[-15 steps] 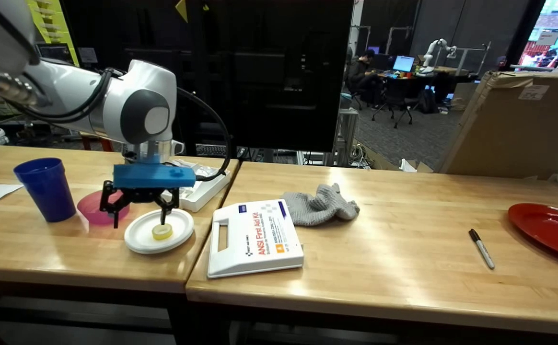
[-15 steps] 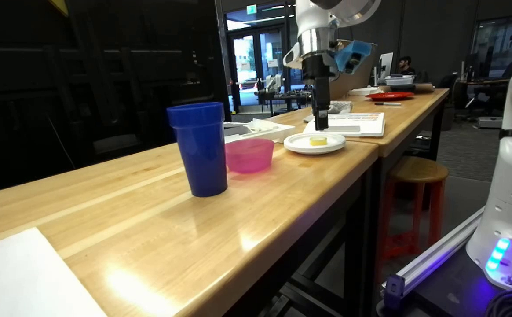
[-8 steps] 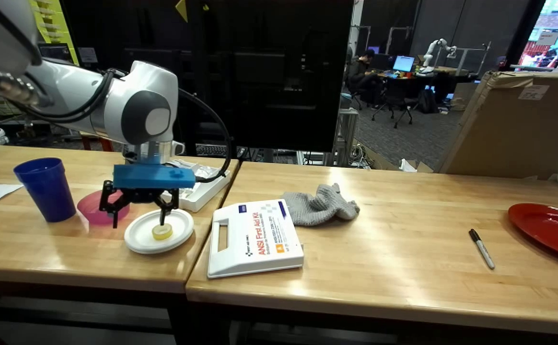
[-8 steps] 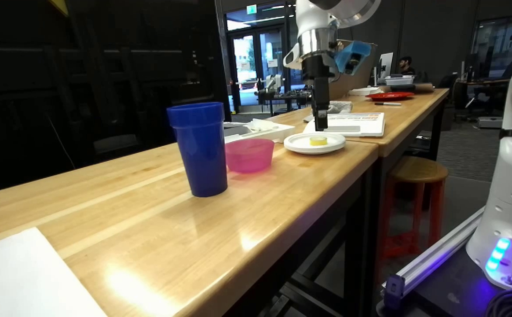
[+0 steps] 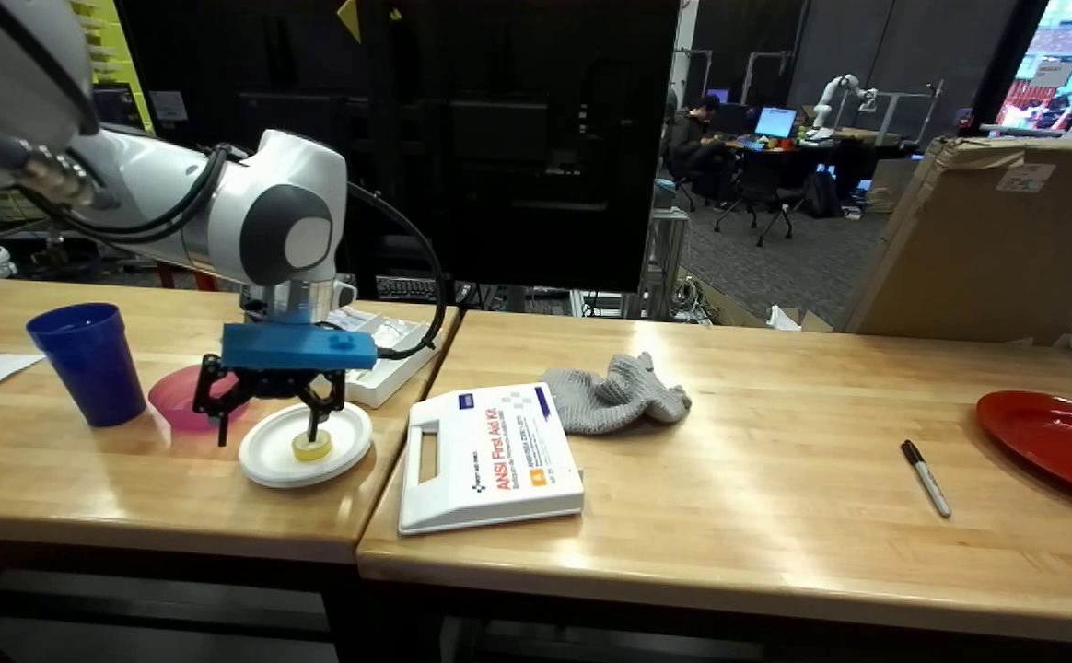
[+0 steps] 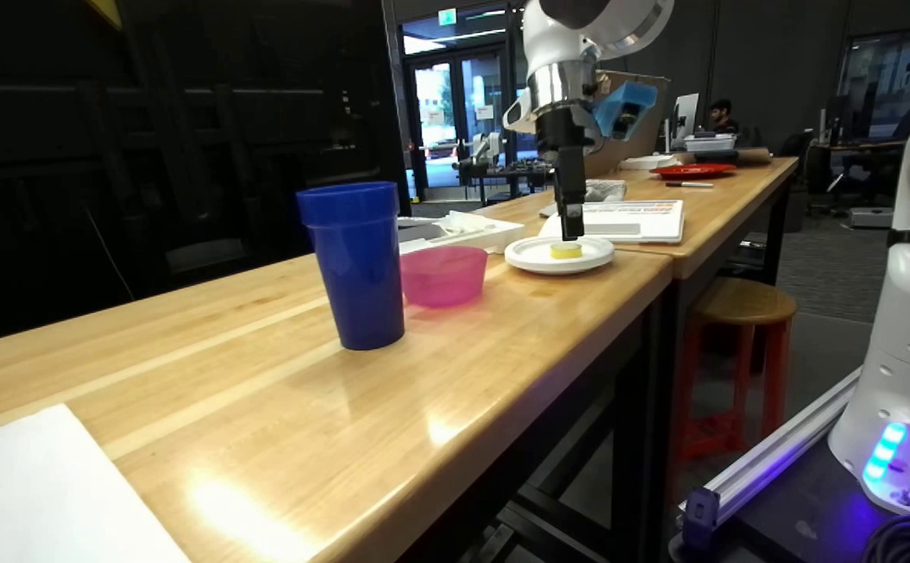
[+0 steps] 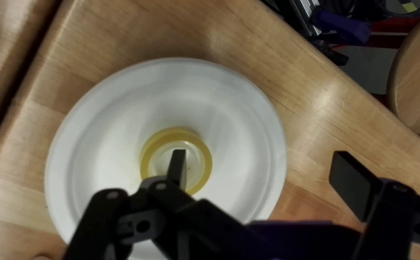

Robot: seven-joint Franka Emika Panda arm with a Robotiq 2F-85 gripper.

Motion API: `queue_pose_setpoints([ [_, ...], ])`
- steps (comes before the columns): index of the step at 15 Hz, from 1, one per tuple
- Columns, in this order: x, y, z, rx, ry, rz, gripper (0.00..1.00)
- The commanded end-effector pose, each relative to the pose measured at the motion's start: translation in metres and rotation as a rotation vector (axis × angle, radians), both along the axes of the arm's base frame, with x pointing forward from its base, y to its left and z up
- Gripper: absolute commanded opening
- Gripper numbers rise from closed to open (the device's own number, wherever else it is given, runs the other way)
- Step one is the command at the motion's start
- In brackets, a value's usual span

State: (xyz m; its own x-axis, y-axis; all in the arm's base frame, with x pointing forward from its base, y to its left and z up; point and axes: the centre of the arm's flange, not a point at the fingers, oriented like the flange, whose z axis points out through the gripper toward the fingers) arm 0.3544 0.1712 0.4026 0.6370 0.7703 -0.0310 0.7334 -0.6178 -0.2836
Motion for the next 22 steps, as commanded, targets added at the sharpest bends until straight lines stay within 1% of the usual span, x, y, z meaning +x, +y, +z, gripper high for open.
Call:
queue_pose_setpoints([
  [1, 0.000, 0.000, 0.000, 0.000, 0.001, 0.000, 1.00],
  [22, 0.008, 0.007, -0.011, -0.005, 0.019, 0.032, 1.00],
])
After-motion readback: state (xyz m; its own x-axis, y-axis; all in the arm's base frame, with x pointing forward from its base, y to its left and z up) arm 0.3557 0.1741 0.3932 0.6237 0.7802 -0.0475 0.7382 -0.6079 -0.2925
